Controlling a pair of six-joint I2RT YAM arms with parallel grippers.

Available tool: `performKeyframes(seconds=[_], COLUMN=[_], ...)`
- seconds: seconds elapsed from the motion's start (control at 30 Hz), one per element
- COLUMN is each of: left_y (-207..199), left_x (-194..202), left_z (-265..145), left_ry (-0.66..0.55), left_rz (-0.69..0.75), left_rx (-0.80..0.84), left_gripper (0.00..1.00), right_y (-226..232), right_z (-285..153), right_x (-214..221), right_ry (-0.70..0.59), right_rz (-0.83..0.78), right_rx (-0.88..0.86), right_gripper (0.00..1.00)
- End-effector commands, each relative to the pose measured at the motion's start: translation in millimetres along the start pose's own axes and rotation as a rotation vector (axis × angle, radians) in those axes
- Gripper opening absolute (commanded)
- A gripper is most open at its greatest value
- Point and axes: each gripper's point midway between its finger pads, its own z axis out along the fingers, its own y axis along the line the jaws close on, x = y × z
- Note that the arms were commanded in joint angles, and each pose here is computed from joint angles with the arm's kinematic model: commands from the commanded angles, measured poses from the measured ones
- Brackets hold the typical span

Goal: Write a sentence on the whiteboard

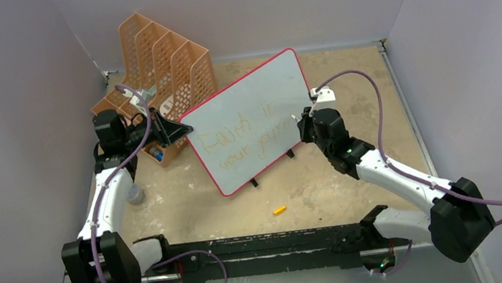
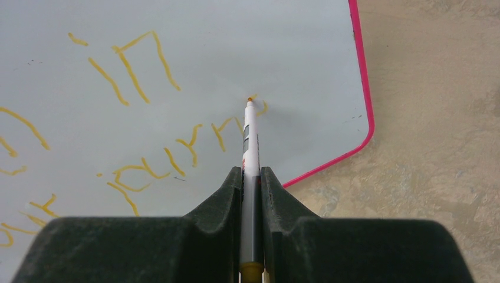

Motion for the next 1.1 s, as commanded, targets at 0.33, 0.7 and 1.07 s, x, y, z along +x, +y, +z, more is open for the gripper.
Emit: performKeyframes(seconds=[0.33, 0.7, 1.07], left_y=[9, 9, 8], left_x=[-30, -30, -30], left_z=[-5, -5, -5], left_ry=[-0.075, -0.074, -0.075], left_rz=[0.187, 0.187, 0.188], left_rx=[-0.061, -0.059, -0.061], left_gripper=[0.0, 0.0, 0.0], right_y=[12, -10, -15], right_z=[-7, -4, 0], right_x=[8, 13, -1], right_ry=[0.061, 0.055, 0.0], right_rz=[0.021, 0.028, 0.033], right_rx=[-0.069, 0.05, 0.09], right_gripper=[0.0, 0.0, 0.0])
